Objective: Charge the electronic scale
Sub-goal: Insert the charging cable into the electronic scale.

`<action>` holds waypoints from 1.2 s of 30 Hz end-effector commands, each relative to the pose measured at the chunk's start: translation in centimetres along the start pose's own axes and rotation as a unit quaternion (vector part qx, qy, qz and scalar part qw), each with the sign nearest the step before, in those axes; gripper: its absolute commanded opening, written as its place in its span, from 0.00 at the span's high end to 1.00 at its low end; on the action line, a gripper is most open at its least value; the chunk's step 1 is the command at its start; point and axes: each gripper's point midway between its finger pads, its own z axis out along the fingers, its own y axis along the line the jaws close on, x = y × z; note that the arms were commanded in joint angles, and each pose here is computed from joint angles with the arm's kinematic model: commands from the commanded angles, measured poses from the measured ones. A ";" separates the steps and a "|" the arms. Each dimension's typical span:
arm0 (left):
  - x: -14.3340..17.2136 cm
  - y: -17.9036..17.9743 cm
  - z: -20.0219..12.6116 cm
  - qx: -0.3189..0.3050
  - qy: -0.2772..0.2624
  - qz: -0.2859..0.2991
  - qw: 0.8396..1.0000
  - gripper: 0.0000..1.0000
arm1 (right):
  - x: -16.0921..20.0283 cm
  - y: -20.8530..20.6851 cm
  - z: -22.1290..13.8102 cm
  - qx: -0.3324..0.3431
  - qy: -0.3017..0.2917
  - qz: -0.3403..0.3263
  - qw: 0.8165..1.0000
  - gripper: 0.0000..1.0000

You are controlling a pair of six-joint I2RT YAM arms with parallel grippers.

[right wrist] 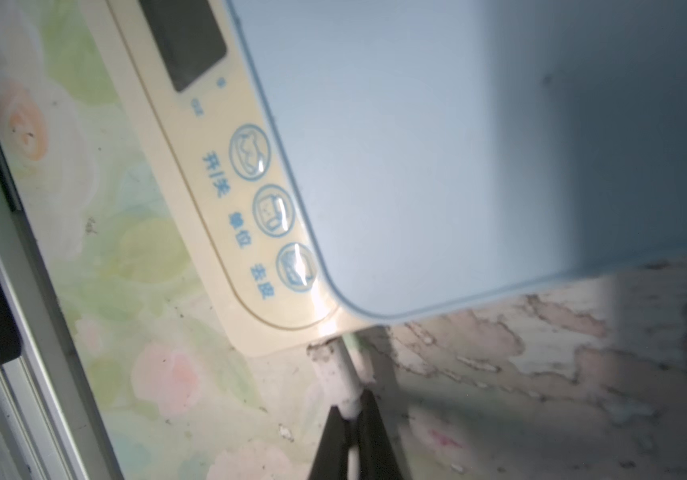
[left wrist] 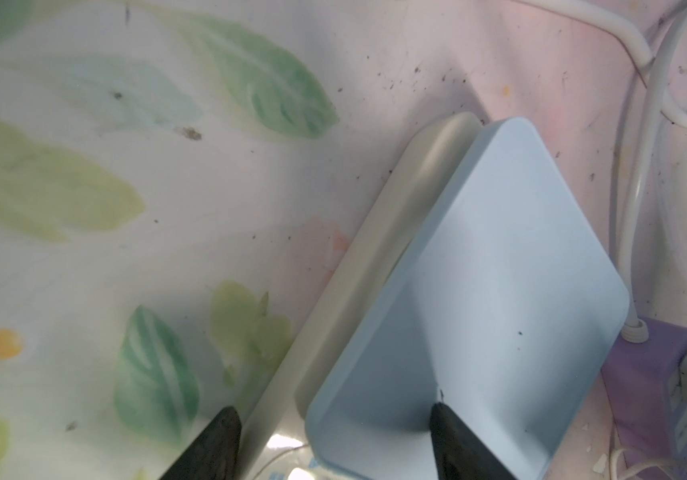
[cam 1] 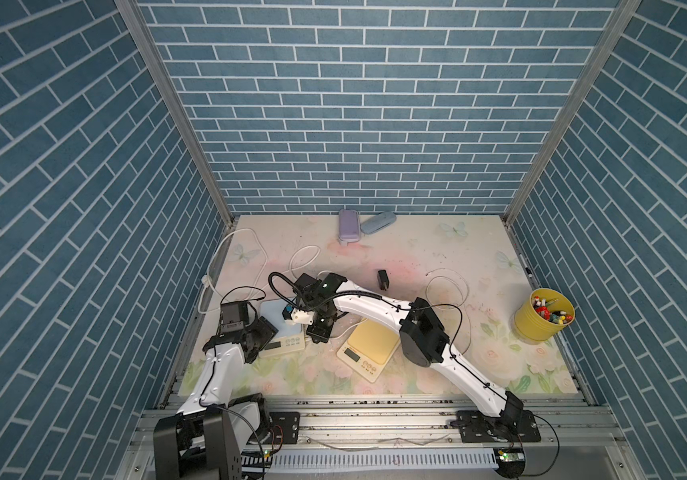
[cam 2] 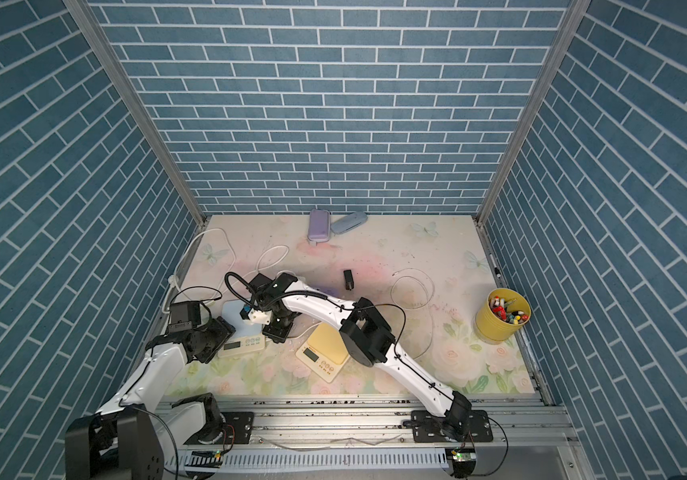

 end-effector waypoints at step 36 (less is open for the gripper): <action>-7.0 -5.5 -4.4 -0.001 -0.025 0.095 0.995 0.10 | -6.6 0.5 -14.3 0.130 -0.226 -0.060 0.963 0.53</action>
